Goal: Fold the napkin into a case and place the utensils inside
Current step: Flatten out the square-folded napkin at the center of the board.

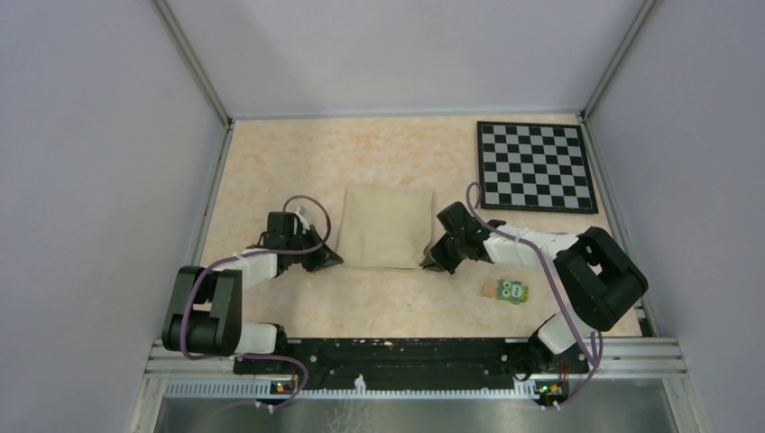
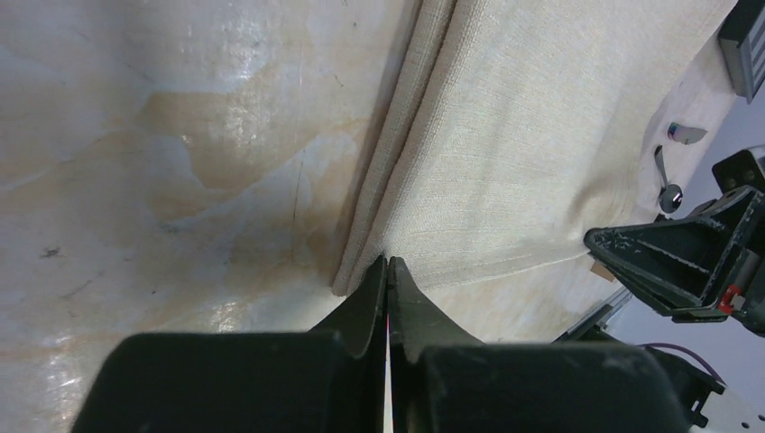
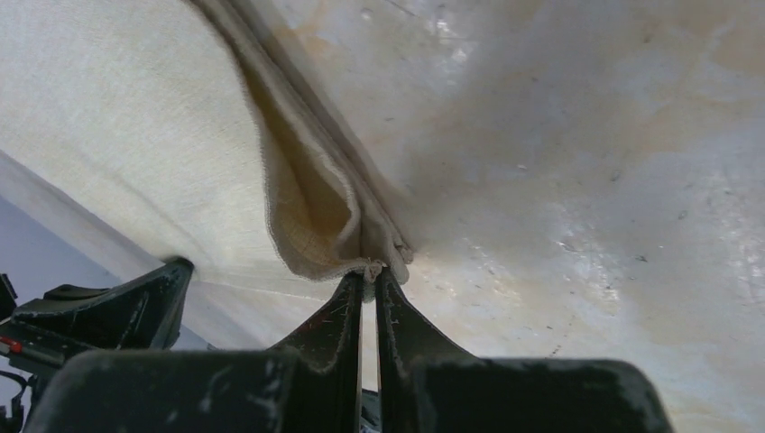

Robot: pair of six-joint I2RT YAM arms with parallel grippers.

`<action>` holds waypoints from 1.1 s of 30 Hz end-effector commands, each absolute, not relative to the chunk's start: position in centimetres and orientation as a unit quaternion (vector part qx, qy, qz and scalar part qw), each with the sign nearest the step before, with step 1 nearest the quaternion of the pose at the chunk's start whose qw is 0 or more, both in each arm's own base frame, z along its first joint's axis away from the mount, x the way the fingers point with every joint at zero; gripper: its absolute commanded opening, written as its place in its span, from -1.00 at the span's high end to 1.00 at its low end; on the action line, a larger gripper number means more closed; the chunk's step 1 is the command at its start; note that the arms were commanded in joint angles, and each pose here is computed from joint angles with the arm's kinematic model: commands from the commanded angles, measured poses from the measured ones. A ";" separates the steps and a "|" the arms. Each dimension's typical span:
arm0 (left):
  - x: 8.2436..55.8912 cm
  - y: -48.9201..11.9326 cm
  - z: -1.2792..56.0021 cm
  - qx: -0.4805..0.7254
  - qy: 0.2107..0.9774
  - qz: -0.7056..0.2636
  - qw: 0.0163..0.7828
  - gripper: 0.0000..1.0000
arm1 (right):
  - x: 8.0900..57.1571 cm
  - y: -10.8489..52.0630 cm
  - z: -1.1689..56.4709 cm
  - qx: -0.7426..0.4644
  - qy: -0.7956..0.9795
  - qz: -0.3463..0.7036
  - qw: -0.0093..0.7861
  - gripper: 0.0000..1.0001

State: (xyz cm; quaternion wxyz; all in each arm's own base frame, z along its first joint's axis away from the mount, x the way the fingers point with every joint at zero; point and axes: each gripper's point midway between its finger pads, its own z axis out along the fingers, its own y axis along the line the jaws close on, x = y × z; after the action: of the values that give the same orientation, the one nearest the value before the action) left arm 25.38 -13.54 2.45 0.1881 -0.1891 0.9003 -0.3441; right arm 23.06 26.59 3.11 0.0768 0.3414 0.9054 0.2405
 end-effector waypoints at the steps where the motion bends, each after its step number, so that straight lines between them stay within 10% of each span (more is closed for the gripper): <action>1: 25.7 -12.4 1.6 -0.196 0.906 -0.311 0.210 1.00 | 21.7 26.1 3.5 0.333 0.910 0.235 0.072 0.90; 8: 25.7 -12.5 1.6 -0.190 0.907 -0.314 0.209 1.00 | 22.6 25.9 6.8 0.233 0.935 0.239 0.120 0.24; 18: 25.7 -13.3 3.2 -0.160 0.904 -0.337 0.208 0.85 | 24.4 32.1 12.1 -0.015 0.892 0.422 0.158 0.12; 23: 26.7 -14.4 6.9 -0.114 0.895 -0.372 0.219 0.50 | 23.9 33.0 8.8 -0.001 0.882 0.456 0.117 0.40; 33: 25.7 -15.2 4.6 -0.134 0.889 -0.398 0.182 0.76 | 26.2 35.0 10.3 -0.067 0.855 0.483 0.177 0.08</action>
State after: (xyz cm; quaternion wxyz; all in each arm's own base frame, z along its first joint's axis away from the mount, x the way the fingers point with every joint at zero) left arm 26.52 -14.78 6.27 0.2039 -0.1316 0.8909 -0.3840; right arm 22.69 31.38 4.75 0.0980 0.0001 0.9114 0.3998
